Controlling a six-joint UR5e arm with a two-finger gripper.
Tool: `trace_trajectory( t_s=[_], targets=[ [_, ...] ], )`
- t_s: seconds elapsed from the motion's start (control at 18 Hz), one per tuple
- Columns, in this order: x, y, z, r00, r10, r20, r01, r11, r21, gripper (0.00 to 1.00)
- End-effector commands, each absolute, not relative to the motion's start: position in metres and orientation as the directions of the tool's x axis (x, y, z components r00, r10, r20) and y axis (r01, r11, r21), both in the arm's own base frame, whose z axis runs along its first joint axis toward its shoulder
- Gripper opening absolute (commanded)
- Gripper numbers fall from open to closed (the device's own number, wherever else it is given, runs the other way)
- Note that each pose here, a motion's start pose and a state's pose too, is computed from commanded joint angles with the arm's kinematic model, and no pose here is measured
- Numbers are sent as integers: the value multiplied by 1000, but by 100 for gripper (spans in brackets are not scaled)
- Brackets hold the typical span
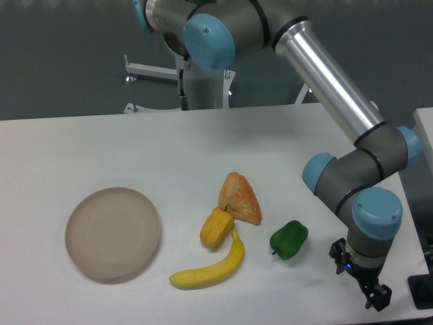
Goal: Pick up the green pepper from the table
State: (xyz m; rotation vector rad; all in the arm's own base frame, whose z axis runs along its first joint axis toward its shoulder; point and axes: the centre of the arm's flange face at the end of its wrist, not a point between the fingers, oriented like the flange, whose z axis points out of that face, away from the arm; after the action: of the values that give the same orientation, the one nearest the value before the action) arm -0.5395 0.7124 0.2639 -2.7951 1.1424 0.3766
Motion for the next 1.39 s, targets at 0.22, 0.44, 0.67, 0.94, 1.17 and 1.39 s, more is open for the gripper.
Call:
trace_trajectory(
  t_s=[0.22, 0.44, 0.67, 0.94, 1.17, 1.39],
  targets=[
    [-538, 712, 265, 690, -675, -261, -700, -714, -1, 100],
    [-537, 711, 271, 691, -672, -265, -698, -716, -3, 100],
    [-536, 709, 276, 704, -659, -265, -685, -729, -7, 100],
    [-525, 695, 288, 791, -567, -231, -593, -803, -57, 100],
    [-520, 669, 300, 831, -521, -196, -542, -837, -78, 100],
    [-513, 644, 312, 885, -444, -139, -462, -871, -165, 100]
  ],
)
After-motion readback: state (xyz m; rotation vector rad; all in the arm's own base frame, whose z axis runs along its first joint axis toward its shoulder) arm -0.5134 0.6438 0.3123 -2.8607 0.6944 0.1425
